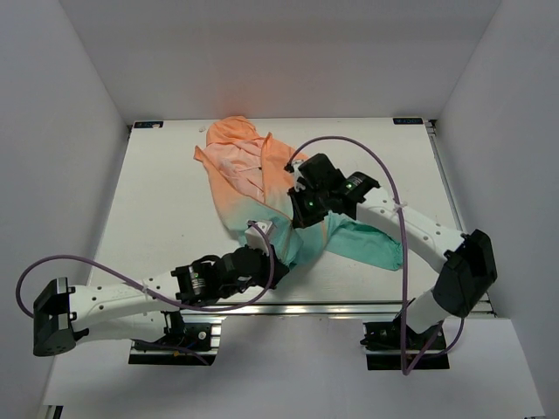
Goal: Zip up the jacket
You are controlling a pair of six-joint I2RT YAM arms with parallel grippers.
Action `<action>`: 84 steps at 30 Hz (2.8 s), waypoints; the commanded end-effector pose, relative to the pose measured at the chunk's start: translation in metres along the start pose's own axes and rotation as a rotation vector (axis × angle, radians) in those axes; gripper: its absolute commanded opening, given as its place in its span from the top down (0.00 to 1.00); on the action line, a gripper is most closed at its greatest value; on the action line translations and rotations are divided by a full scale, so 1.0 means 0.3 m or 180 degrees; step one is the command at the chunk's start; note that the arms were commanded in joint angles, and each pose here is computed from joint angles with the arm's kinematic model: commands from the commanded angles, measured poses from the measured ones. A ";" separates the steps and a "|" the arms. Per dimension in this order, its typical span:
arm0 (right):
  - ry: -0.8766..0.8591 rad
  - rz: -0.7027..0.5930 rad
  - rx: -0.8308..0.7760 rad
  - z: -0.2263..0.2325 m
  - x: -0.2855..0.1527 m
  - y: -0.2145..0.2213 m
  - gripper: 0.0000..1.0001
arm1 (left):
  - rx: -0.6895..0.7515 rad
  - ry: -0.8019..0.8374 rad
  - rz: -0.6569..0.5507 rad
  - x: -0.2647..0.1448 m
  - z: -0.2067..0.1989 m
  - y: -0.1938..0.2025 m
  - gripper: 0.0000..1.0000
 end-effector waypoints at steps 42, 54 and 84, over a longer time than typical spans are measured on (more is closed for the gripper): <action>0.3278 -0.1905 0.0019 -1.238 -0.048 -0.809 1.00 | -0.0830 -0.0206 0.1581 -0.271 0.143 0.413 1.00; 0.2820 -0.1846 -0.0527 -1.198 0.027 -0.784 1.00 | -0.0702 -0.0442 0.1290 -0.254 0.150 0.351 1.00; 0.1914 -0.1661 0.1180 -0.555 -0.374 0.047 0.11 | -0.1032 -0.1793 -0.1226 -0.230 0.368 -0.567 0.02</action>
Point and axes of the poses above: each gripper's point midway between its finger pads, its own x axis out along the fingers, its own z axis along the line the jaws close on, y = z × x, the point moved 2 cm from there along -x, back along the fingers, and after that the axes turned 12 degrees about -x, right-handed, at the moved point
